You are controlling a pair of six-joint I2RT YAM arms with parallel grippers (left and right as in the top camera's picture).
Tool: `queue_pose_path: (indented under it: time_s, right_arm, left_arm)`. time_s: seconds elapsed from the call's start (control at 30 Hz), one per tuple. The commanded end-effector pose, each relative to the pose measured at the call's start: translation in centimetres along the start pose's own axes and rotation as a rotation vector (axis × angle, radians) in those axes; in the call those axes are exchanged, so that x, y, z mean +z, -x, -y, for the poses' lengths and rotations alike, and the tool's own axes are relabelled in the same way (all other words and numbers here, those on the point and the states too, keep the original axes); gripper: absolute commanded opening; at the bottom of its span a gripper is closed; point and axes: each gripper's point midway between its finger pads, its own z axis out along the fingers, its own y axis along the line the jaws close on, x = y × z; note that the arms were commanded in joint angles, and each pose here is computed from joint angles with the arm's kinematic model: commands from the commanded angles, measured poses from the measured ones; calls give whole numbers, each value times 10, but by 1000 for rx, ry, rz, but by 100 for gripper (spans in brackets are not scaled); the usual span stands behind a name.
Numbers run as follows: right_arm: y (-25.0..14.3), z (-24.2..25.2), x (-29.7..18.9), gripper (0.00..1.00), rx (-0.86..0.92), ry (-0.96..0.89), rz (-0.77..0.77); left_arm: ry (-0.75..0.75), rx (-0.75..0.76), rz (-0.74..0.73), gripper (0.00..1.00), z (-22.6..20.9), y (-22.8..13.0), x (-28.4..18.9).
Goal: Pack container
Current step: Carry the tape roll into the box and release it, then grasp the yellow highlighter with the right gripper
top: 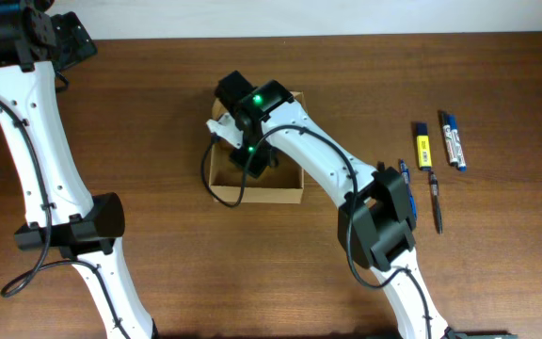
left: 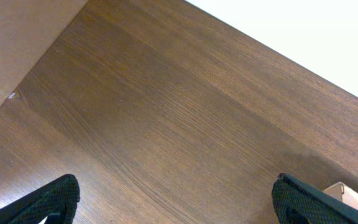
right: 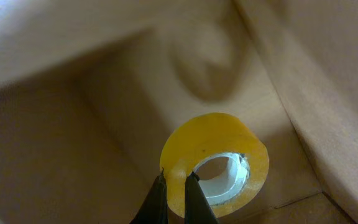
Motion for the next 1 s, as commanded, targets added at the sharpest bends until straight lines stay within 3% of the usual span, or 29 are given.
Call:
queue_pose_path:
  time_s: [0.0,0.07,0.1,0.2,0.37,0.5,0.57,0.7,0.97]
  right_arm:
    - [-8,18,12,4,54,1,-25]
    - [-10,20,15,9,66,7,-32]
    - [-11,21,15,26,77,8,-35]
    - [-16,16,5,51,90,9,-48]
    - [-14,10,-38,56,157,-15,1]
    - [-10,17,-104,57,206,-123,110]
    - [-14,25,-146,65,237,-218,181]
    - [-57,54,-239,76,340,-481,267]
    - [-139,122,-268,80,669,-547,226]
  left_arm:
    - [-3,-3,37,100,-7,6,-16]
    - [-3,-3,37,100,-7,6,-16]
    - [-3,-3,37,100,-7,6,-16]
    - [-3,-3,37,100,-7,6,-16]
    - [-3,-2,37,100,-7,6,-16]
    - [-3,-3,37,100,-7,6,-16]
    - [-3,-3,37,100,-7,6,-16]
    - [-3,-2,37,100,-7,6,-16]
    - [-3,-2,37,100,-7,6,-16]
